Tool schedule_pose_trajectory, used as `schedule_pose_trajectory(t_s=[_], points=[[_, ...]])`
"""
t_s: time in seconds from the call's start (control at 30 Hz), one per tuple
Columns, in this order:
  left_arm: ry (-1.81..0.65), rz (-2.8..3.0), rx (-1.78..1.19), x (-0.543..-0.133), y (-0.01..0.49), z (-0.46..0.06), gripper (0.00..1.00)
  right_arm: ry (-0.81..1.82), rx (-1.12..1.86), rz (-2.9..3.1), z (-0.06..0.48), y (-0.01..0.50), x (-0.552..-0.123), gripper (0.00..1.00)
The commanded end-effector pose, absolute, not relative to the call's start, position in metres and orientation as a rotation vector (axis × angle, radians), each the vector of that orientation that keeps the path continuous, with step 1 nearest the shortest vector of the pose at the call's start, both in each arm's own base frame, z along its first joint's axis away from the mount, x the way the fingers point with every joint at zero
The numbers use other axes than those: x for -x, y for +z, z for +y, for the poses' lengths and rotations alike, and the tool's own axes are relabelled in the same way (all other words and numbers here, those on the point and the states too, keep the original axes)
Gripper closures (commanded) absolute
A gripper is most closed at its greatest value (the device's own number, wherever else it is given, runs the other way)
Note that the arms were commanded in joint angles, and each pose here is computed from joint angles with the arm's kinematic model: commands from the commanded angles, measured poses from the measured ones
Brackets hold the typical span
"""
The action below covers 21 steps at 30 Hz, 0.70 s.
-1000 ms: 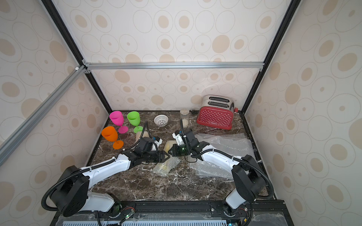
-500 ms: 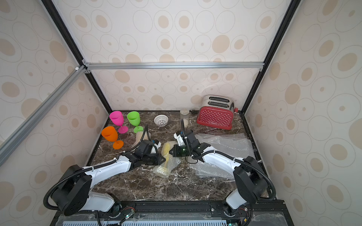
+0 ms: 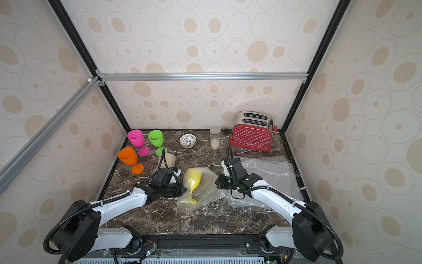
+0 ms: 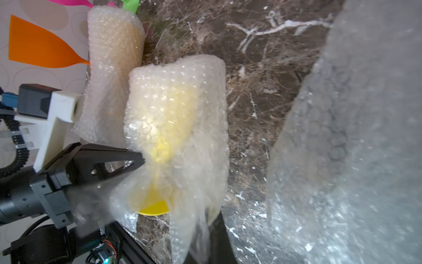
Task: Unpack wine glasses from bubble wrap
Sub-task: Unwrap the bubble wrap at the center of the board.
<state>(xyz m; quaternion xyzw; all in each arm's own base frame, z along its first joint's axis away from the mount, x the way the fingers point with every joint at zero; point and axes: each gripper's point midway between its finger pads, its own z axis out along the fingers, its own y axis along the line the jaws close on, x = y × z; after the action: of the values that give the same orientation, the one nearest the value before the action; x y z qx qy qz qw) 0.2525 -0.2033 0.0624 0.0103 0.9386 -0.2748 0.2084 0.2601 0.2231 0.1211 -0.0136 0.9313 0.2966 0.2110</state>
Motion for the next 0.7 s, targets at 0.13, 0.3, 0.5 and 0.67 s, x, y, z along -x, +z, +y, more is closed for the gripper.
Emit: schedule_pose_trajectory(t_s=[0.13, 0.3, 0.5, 0.67], points=[[-0.690, 2.609, 0.054, -0.256, 0.067, -0.176, 0.81, 0.804, 0.035, 2.621, 0.212, 0.118, -0.248, 1.00], [-0.701, 2.592, 0.002, -0.265, 0.082, -0.181, 0.65, 0.916, 0.094, 2.600, 0.230, 0.123, -0.250, 1.00], [-0.742, 2.515, -0.028, -0.280, 0.105, -0.191, 0.39, 0.975, 0.155, 2.577, 0.250, 0.129, -0.251, 1.00], [-0.710, 2.473, -0.093, -0.294, 0.115, -0.196, 0.23, 0.993, 0.230, 2.572, 0.269, 0.131, -0.248, 1.00]])
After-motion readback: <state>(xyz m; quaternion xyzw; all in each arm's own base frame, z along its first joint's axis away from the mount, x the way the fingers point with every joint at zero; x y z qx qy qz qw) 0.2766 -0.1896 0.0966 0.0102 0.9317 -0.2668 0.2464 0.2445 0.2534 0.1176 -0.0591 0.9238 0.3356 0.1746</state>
